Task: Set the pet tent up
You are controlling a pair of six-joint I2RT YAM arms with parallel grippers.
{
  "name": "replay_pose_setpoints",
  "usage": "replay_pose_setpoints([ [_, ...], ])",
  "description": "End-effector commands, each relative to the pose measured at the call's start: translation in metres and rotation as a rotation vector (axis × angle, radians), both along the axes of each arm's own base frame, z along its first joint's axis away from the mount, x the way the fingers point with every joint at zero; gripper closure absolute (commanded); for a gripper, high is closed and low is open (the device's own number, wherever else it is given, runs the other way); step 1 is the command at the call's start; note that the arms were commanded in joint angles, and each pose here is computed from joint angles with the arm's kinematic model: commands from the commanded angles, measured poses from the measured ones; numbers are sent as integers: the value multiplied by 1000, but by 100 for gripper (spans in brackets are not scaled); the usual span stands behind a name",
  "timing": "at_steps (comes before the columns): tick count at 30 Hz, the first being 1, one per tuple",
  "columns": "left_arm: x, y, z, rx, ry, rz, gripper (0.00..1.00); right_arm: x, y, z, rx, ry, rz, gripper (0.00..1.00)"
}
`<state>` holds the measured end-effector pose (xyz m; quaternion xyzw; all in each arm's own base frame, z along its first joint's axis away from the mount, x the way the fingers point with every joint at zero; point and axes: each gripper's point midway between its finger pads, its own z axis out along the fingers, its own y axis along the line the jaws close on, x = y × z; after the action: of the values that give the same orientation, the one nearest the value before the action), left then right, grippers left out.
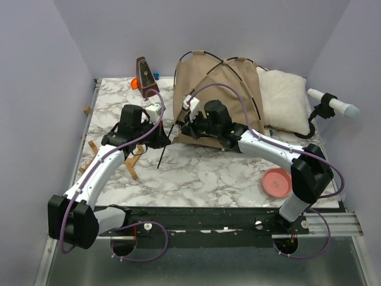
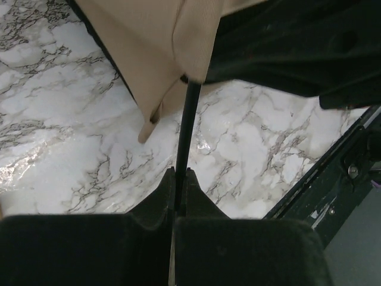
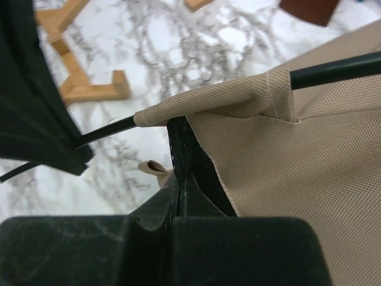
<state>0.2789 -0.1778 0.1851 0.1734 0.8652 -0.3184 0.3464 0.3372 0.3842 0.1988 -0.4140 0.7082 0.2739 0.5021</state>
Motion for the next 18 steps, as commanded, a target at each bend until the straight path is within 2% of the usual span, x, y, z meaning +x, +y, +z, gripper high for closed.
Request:
replay_pose_setpoints([
  [1,11,-15,36,-118,-131,-14,100,-82,19,-32,-32,238,235,99],
  [7,12,-17,35,-134,-132,-15,100,-110,16,-35,-51,293,276,99],
  [9,12,-17,33,-134,-122,-15,100,-111,12,-29,-44,286,264,97],
  [11,12,-18,33,-137,-117,-20,100,-104,7,-19,-24,272,198,83],
  [14,11,-20,31,-142,-113,-27,100,-86,0,10,37,253,47,46],
  [16,10,-21,31,-143,-115,-32,100,-75,-6,35,92,231,-41,27],
  [18,10,-23,31,-145,-116,-37,100,-68,-10,58,156,232,-92,17],
])
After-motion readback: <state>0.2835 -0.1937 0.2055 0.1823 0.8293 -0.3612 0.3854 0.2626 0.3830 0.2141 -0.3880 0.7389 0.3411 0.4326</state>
